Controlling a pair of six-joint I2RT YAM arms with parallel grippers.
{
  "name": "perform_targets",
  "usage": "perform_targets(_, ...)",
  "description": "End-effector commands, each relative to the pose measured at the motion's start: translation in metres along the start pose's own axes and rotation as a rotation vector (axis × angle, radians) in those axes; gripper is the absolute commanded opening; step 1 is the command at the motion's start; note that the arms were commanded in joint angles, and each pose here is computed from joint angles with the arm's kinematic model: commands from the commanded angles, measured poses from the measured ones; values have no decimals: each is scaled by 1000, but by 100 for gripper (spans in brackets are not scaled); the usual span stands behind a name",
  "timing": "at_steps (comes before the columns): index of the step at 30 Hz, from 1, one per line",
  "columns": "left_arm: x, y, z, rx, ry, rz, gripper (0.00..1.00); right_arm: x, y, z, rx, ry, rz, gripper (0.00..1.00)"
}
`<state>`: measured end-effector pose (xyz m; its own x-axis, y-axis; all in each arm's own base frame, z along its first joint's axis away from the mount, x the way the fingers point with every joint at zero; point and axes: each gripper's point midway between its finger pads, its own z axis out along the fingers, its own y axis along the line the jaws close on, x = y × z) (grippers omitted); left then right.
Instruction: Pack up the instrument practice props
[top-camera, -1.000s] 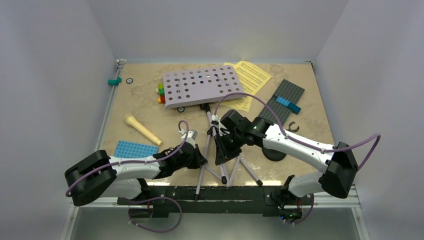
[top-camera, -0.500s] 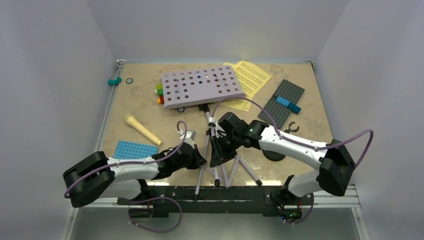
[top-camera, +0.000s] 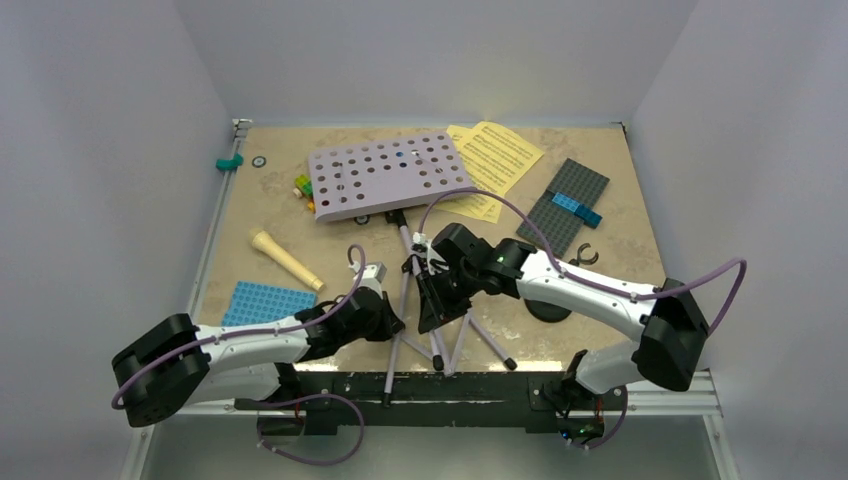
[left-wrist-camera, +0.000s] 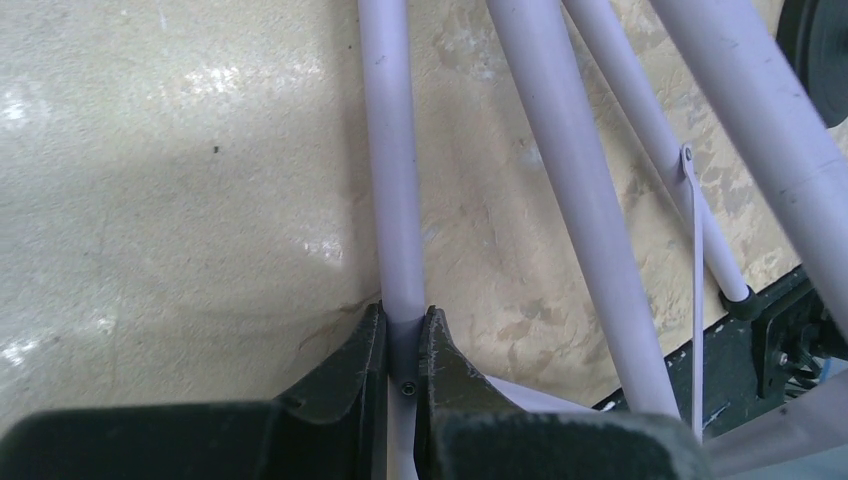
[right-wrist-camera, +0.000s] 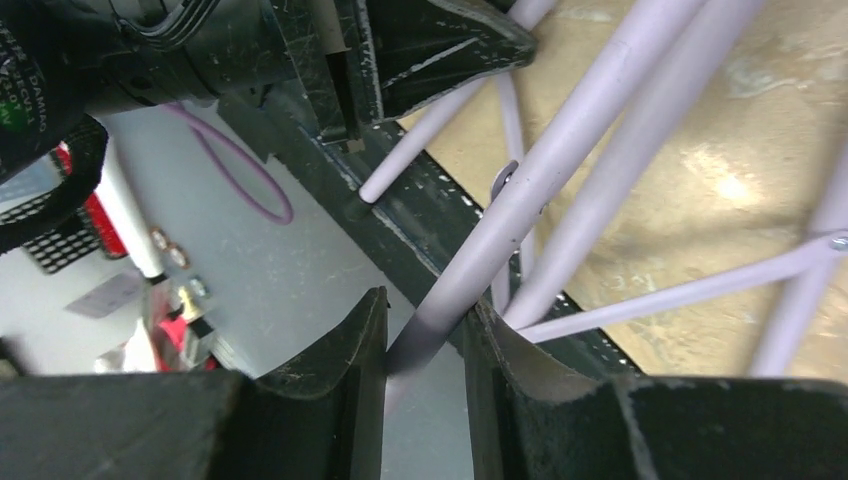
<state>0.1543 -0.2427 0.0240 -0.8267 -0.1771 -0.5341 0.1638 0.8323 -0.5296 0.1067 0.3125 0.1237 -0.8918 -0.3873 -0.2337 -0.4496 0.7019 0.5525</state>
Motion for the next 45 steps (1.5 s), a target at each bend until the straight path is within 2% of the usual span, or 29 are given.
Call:
perform_targets(1, -90, -84, -35, 263, -314, -10, 0, 38, -84, -14, 403, 148, -238, 0)
perform_targets(4, -100, -77, -46, 230, -364, 10, 0, 39, -88, -23, 439, 164, -254, 0)
perform_targets(9, -103, -66, -56, 197, -389, 31, 0, 54, -102, -10, 452, 235, -243, 0)
perform_targets(14, -85, -52, -40, 200, -360, -24, 0, 71, -111, 17, 418, 305, -206, 0)
perform_targets(20, -61, -46, -19, 242, -312, -79, 0, 85, -104, 44, 330, 323, -152, 0)
perform_targets(25, -60, -58, -14, 285, -293, -82, 0, 87, -104, 61, 310, 330, -135, 0)
perform_targets(32, -71, -68, -22, 315, -327, -81, 0, 93, -113, 76, 319, 337, -117, 0)
perform_targets(45, -80, -105, -15, 425, -314, -71, 0, 65, -90, 112, 239, 305, -87, 0)
